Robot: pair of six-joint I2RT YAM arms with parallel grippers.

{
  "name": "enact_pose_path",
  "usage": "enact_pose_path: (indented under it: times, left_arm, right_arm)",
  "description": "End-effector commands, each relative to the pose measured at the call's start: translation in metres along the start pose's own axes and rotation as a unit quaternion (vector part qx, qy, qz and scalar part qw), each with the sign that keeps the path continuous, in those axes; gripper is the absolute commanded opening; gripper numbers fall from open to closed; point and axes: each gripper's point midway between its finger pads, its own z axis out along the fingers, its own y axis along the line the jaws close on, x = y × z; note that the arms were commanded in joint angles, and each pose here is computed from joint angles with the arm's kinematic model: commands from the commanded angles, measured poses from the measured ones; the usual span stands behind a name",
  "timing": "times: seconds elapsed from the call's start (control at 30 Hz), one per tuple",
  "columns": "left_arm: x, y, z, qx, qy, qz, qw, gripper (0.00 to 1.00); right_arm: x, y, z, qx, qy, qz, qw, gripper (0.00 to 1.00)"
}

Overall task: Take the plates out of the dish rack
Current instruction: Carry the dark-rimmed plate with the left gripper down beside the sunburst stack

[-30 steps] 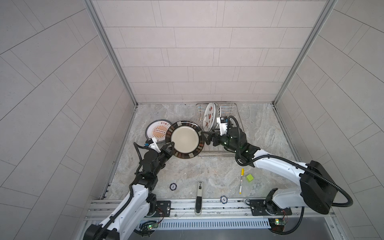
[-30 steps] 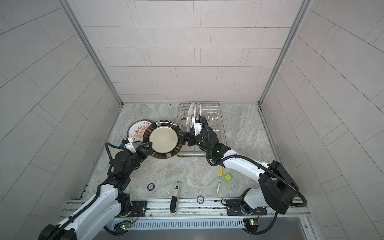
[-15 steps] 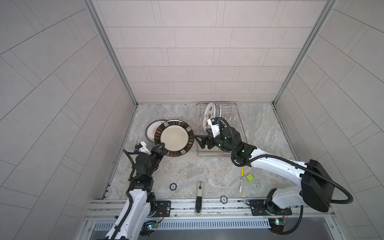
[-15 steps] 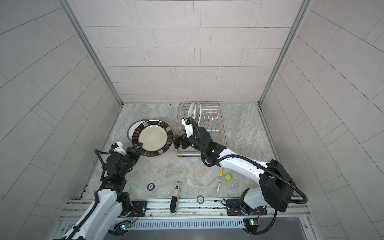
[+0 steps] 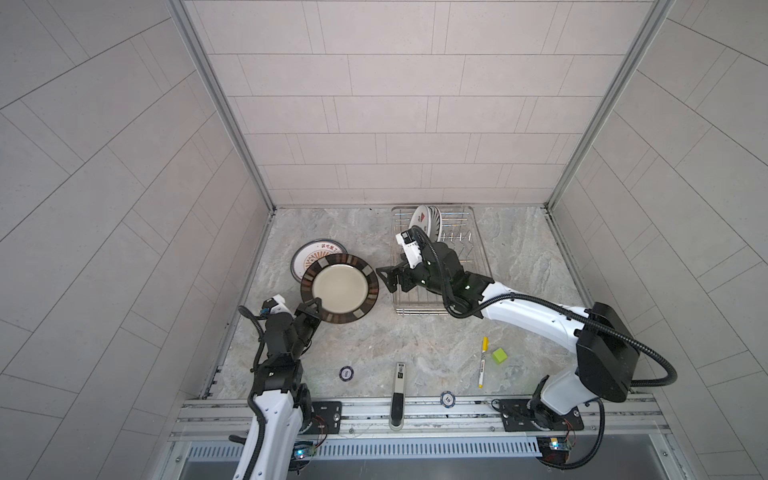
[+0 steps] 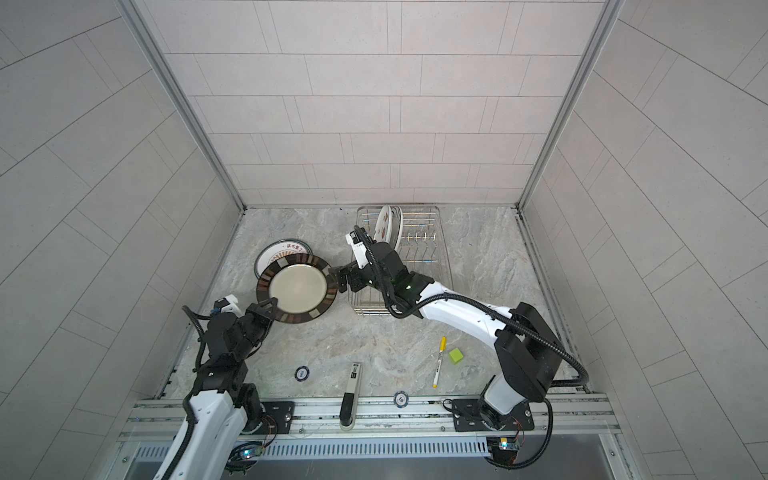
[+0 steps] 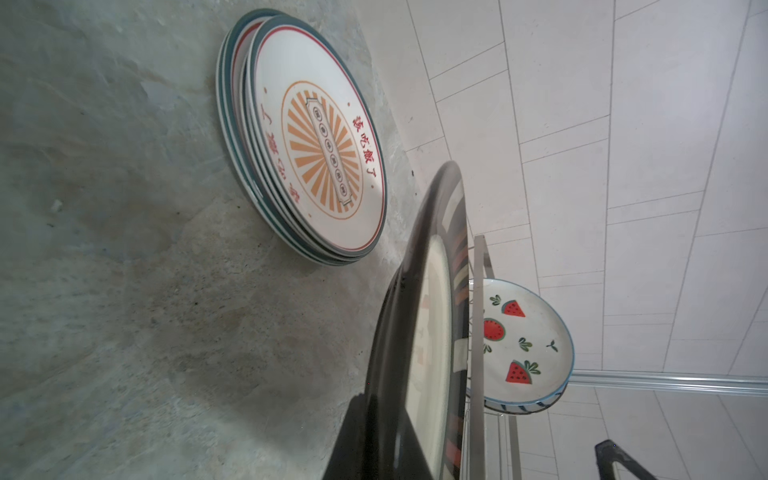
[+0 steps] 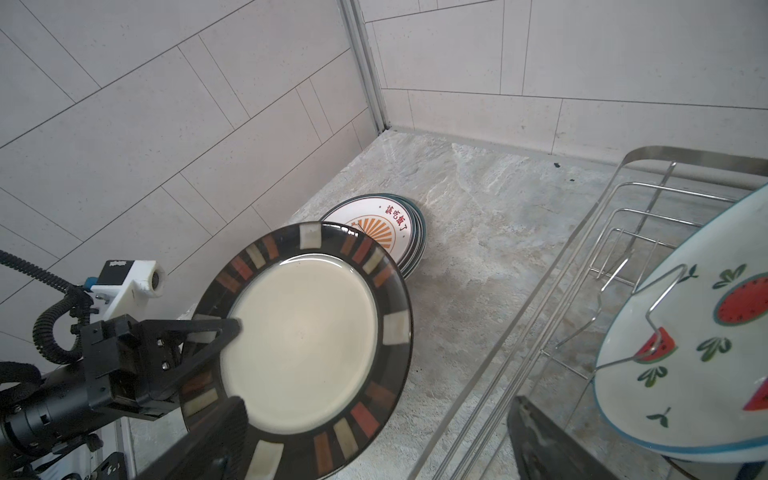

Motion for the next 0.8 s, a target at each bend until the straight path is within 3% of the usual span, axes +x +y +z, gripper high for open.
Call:
enact_pose_path:
  times: [0.0,0.2,0.37,0.77]
  left_arm:
    - [-0.01,-0.034,-0.009,0.057,-0.014,0.021,0.998,0.0]
    - [0.007,-0.023,-0.006,0.038,0.03,0.023,0.999,0.0]
    - [0.022,-0.032,-0.007,0.061,0.076,0.024,0.995,0.0]
    - [0.035,-0.023,-0.008,0.042,0.108,0.05,0.992,0.0]
  right_arm:
    - [0.007,0.003,0.006,0.001,0.021,-0.014,1.0,0.99]
    - [0.013,0.012,0.009,-0.015,0.044,-0.039,0.998,0.99]
    - [0.016,0.017,0.011,-0.017,0.052,-0.044,0.998,0.99]
    - [0.024,0.027,0.017,-0.02,0.096,-0.07,0.993,0.97]
